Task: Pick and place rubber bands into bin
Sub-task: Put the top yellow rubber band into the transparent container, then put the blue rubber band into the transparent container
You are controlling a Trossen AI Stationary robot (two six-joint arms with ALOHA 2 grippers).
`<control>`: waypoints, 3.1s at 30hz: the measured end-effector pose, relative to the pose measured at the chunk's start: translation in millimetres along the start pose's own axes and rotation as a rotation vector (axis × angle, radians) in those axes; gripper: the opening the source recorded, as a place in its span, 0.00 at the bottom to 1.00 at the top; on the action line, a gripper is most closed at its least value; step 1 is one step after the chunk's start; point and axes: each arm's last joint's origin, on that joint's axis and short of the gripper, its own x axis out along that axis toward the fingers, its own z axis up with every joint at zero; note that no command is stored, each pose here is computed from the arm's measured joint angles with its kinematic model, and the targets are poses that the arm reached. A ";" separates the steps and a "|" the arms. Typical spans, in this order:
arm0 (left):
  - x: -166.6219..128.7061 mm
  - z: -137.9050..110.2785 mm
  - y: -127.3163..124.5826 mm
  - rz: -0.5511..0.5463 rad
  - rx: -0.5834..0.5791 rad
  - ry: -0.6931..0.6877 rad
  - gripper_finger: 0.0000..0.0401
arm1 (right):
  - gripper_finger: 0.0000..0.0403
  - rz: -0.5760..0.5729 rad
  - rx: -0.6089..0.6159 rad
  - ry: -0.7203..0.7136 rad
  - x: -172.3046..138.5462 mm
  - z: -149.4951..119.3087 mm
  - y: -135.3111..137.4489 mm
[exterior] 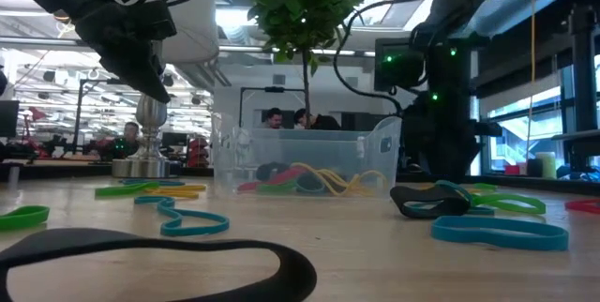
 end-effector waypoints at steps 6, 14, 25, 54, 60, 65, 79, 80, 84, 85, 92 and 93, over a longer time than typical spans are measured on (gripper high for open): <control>0.0 0.0 0.7 0.003 -0.063 0.000 0.00 | 0.27 -0.030 -0.032 0.016 8.5 -4.2 6.0; 0.0 0.1 1.4 0.025 -0.170 -0.003 0.01 | 0.03 0.040 -0.111 0.037 -4.9 -8.8 4.0; 0.3 -0.2 -2.8 -0.001 -0.190 0.001 0.01 | 0.01 0.133 -0.107 -0.141 -82.1 -28.8 -26.6; 0.9 -0.4 -12.0 0.013 -0.168 -0.005 0.00 | 0.00 0.498 -0.317 -0.600 -188.9 -24.3 20.5; 0.9 -0.3 -12.0 0.013 -0.166 -0.006 0.01 | 0.00 0.505 -0.514 -0.578 -195.9 -5.7 75.3; 0.9 -0.3 -12.1 0.011 -0.166 -0.005 0.00 | 0.00 0.454 -0.654 -0.419 -169.6 4.2 114.8; 0.9 -0.4 -12.3 0.005 -0.166 -0.004 0.01 | 0.00 0.233 -0.751 -0.114 -66.9 1.9 154.5; 0.9 -0.3 -12.3 0.005 -0.166 -0.004 0.00 | 0.01 0.227 -0.752 -0.107 -63.4 1.8 155.5; 0.9 -0.4 -12.3 0.005 -0.166 -0.004 0.01 | 0.05 0.220 -0.725 -0.098 -59.4 1.6 156.7; 0.9 -0.4 -12.3 0.005 -0.166 -0.003 0.01 | 0.07 0.220 -0.714 -0.097 -59.4 1.9 156.5; 0.9 -0.4 -12.3 0.005 -0.121 -0.003 0.00 | 0.19 0.224 -0.691 -0.103 -63.3 6.7 155.8; 0.9 -0.4 -12.3 0.005 -0.121 -0.003 0.01 | 0.20 0.223 -0.692 -0.101 -64.4 6.6 155.8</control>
